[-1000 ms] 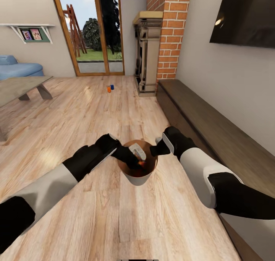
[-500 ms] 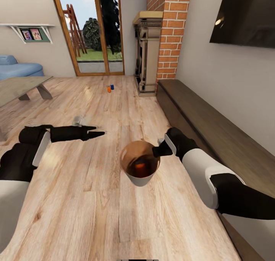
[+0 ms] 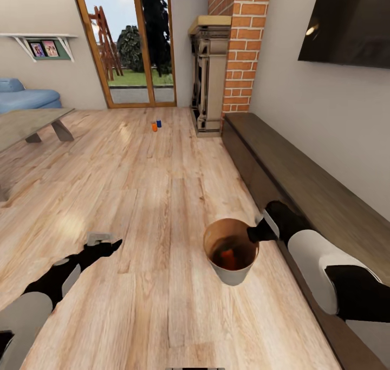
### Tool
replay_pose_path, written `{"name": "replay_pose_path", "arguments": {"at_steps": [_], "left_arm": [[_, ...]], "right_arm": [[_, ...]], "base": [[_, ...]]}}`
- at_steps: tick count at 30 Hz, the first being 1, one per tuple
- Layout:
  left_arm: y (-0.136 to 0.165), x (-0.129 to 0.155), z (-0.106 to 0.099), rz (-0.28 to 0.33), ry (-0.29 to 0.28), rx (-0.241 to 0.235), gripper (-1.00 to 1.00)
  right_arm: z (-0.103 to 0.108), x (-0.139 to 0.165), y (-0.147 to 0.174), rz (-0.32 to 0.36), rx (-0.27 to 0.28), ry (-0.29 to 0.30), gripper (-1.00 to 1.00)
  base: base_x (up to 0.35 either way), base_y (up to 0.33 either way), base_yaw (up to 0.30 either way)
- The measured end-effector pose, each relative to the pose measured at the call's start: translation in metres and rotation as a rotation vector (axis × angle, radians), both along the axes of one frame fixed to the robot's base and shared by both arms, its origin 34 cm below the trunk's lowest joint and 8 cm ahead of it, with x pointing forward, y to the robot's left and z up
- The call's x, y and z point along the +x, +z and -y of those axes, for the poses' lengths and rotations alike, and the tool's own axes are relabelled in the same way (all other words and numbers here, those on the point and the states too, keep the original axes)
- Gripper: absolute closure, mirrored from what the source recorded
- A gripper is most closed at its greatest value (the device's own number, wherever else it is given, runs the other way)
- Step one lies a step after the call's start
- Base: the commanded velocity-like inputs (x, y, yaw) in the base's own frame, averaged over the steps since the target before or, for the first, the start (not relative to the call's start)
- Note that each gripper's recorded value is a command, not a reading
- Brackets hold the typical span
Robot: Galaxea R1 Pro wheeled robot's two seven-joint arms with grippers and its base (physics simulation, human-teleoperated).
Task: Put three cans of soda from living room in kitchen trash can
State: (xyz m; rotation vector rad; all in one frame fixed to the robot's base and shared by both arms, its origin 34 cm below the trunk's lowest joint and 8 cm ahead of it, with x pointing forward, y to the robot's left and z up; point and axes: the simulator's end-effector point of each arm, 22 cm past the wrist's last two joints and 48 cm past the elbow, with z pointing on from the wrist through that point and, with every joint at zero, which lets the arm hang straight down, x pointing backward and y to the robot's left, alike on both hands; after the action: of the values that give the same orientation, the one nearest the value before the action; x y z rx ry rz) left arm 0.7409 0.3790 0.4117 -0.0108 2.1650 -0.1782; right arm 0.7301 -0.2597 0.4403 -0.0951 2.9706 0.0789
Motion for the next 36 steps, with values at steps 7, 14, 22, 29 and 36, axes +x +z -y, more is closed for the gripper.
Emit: {"name": "replay_pose_path", "arguments": {"at_steps": [7, 14, 22, 29, 36], "left_arm": [[-0.057, -0.052, 0.049, -0.021, -0.021, -0.002, -1.00], [-0.078, -0.083, 0.062, -0.034, -0.032, -0.005, -1.00], [-0.083, -0.090, 0.066, -0.041, -0.036, -0.009, -1.00], [-0.086, -0.093, 0.065, -0.049, -0.032, -0.006, -1.00], [-0.086, -0.093, 0.065, -0.045, -0.033, -0.004, -1.00]], "right_arm": [[0.008, -0.041, -0.041, -0.062, 0.080, -0.038, 1.00], [0.005, -0.052, -0.064, -0.022, 0.103, -0.030, 1.00], [0.008, -0.045, -0.067, 0.038, 0.102, -0.012, 1.00], [0.005, -0.047, -0.070, 0.038, 0.089, 0.000, 1.00], [0.009, -0.048, -0.071, 0.039, 0.082, 0.002, 1.00]], "base": [[0.033, 0.000, 0.000], [0.062, 0.028, 0.000], [0.241, 0.142, 0.000], [0.275, 0.164, 0.000], [0.290, 0.159, 0.000]]}}
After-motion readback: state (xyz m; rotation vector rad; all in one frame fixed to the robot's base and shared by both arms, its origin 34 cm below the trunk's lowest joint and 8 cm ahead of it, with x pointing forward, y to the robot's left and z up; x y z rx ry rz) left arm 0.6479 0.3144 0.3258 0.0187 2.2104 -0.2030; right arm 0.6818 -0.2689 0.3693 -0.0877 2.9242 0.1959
